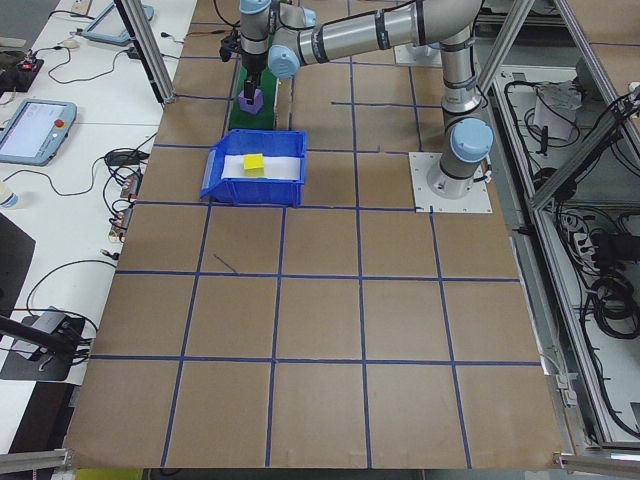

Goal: Move block left to right into plate

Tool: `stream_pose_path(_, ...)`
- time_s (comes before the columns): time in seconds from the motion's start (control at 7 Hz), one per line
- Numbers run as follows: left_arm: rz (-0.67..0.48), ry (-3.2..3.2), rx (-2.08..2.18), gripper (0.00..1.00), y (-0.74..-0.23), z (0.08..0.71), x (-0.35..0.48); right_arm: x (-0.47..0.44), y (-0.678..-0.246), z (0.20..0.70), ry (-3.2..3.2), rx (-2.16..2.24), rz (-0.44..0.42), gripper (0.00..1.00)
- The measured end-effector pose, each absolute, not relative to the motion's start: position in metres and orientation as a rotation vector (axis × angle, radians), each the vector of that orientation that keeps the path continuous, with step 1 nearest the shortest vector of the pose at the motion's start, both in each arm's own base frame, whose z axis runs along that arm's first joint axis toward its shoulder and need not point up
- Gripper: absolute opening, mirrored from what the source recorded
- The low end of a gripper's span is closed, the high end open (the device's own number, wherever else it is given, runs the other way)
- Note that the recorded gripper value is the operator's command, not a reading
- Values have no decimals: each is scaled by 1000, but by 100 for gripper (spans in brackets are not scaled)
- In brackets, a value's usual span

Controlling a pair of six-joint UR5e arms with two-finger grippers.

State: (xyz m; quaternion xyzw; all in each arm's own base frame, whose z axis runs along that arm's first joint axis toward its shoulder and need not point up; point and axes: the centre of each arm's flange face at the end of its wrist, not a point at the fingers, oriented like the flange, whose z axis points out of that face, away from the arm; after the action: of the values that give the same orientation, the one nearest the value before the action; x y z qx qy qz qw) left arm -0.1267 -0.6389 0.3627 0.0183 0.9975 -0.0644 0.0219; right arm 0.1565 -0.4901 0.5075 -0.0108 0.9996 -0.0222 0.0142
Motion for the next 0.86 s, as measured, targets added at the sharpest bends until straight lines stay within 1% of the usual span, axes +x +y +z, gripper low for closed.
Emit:
stream_pose_path(0.29,-121,3075,-141,100,-646,355,-46,157,-490,507,3113,-34,-69,100)
stream_pose_path(0.43,-99,3074,-215,100,-652,344,-24,157,-490,507,3113,-34,-69,100)
stream_pose_path(0.86,-46,3113,-356,100,-669,291,-7,156,-490,507,3112,-32,-68,100)
